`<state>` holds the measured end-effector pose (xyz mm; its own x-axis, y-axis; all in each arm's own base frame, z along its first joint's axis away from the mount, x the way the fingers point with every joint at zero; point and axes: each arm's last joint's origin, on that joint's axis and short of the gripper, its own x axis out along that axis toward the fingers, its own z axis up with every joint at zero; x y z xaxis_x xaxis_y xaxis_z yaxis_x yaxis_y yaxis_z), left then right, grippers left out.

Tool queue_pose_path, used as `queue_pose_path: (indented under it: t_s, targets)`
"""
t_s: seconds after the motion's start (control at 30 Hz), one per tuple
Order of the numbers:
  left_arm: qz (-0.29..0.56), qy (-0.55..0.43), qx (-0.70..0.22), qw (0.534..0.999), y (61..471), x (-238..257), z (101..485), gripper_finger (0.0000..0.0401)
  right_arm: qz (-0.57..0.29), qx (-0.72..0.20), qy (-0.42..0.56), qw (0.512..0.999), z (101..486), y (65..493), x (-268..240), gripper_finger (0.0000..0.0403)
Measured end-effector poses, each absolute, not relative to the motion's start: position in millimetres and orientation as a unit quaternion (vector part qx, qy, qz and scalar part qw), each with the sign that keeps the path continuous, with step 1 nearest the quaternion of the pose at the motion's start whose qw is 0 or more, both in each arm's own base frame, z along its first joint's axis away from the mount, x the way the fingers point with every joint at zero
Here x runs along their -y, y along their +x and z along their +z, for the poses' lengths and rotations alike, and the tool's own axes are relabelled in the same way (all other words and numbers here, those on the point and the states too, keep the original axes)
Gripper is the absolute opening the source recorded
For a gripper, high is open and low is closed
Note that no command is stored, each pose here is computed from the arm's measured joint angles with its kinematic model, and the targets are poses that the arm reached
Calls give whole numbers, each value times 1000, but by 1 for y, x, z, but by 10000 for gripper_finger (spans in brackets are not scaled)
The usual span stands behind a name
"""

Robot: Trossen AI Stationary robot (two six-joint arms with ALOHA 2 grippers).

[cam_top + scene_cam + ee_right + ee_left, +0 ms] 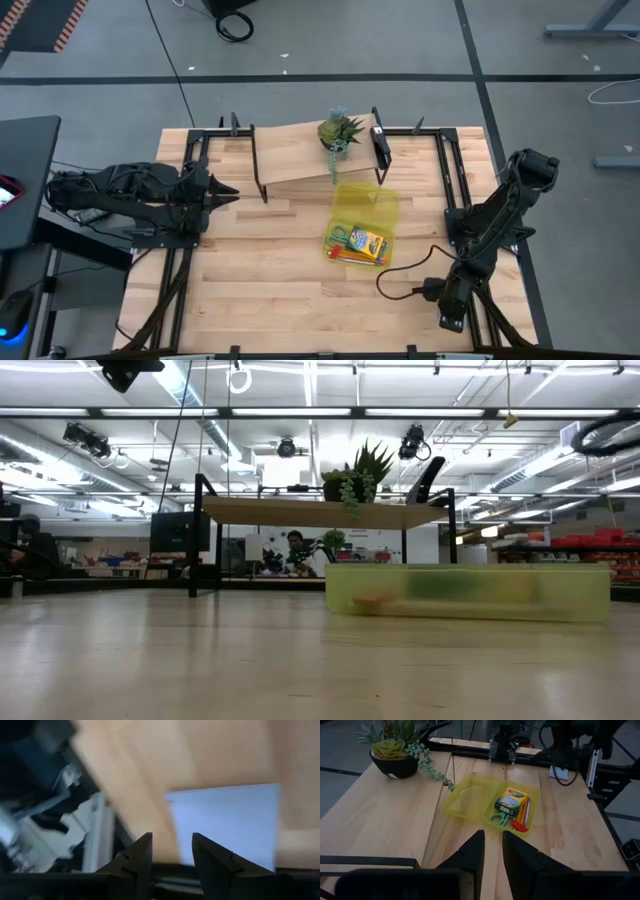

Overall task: Pack school essentials
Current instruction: Put the purple sticky notes into the yellow supply box

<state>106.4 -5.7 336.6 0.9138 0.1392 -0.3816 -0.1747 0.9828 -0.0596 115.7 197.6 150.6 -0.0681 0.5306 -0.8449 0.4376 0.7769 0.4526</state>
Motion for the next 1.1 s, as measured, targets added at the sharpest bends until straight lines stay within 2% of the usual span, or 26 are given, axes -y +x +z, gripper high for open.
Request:
queue_pose_path:
  t_s: [0.17, 0.27, 0.4, 0.77, 0.83, 0.93, 1.1]
  targets:
    - [83, -48, -194, 976, 106, 6, 336, 76, -21, -717, 335, 610, 135, 111, -186, 145]
    - [85, -58, -194, 976, 106, 6, 336, 73, -34, -716, 328, 615, 129, 108, -181, 145]
    - [85, -59, -194, 976, 106, 6, 336, 71, -31, -693, 317, 647, 129, 111, -180, 145]
    - [91, -54, -193, 975, 106, 5, 336, 77, -50, -612, 293, 733, 136, 160, -147, 145]
    - [91, -52, -193, 975, 106, 5, 336, 78, -42, -625, 286, 725, 142, 166, -144, 145]
    - [91, -52, -193, 976, 106, 5, 336, 75, -82, -661, 271, 695, 151, 164, -141, 142]
    - [91, -50, -193, 976, 106, 5, 336, 71, -111, -664, 324, 665, 159, 153, -139, 137]
